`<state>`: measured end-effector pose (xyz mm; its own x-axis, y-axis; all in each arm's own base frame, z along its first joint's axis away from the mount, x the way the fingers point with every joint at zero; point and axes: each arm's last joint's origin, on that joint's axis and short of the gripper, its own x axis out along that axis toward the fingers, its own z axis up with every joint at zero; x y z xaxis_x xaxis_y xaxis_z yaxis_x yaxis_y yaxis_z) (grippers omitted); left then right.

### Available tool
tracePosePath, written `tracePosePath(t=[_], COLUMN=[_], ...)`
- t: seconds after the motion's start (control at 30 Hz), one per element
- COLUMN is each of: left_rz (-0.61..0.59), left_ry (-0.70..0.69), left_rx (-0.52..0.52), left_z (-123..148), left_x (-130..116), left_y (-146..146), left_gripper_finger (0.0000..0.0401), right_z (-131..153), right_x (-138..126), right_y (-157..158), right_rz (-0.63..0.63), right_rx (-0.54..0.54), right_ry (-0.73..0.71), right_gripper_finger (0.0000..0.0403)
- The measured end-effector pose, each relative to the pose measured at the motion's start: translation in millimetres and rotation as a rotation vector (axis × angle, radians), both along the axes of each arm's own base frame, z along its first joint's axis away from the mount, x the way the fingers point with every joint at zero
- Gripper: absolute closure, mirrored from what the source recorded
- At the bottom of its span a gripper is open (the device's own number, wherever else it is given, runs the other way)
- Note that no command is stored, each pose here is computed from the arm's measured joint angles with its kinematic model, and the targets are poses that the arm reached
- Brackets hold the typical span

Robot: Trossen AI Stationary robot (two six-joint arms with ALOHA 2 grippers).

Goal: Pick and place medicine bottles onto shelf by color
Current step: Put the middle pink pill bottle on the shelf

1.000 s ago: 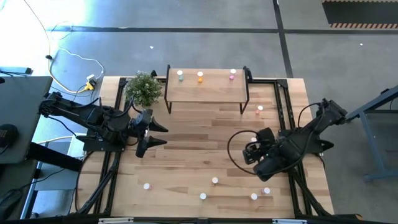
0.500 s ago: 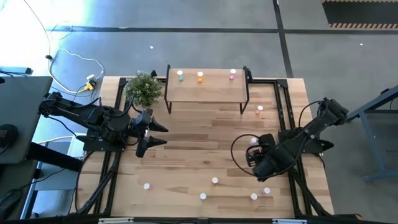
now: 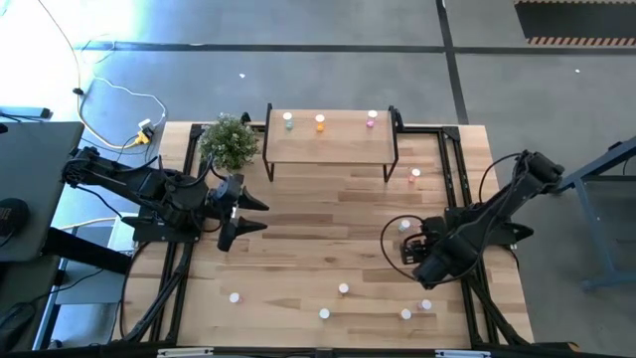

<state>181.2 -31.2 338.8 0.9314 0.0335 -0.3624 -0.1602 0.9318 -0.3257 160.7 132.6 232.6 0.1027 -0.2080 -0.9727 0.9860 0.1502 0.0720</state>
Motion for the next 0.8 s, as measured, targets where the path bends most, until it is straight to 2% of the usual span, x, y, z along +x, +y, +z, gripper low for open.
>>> tracePosePath(t=[0.8], left_rz=[0.034], left_ry=[-0.003], left_rx=[-0.015], left_z=[0], left_x=[0], left_y=[1], left_gripper_finger=[0.0158], right_z=[-63], right_x=[-11], right_y=[-9], right_rz=[-0.026], right_rx=[0.037], right_ry=[-0.005], right_gripper_finger=[0.0201])
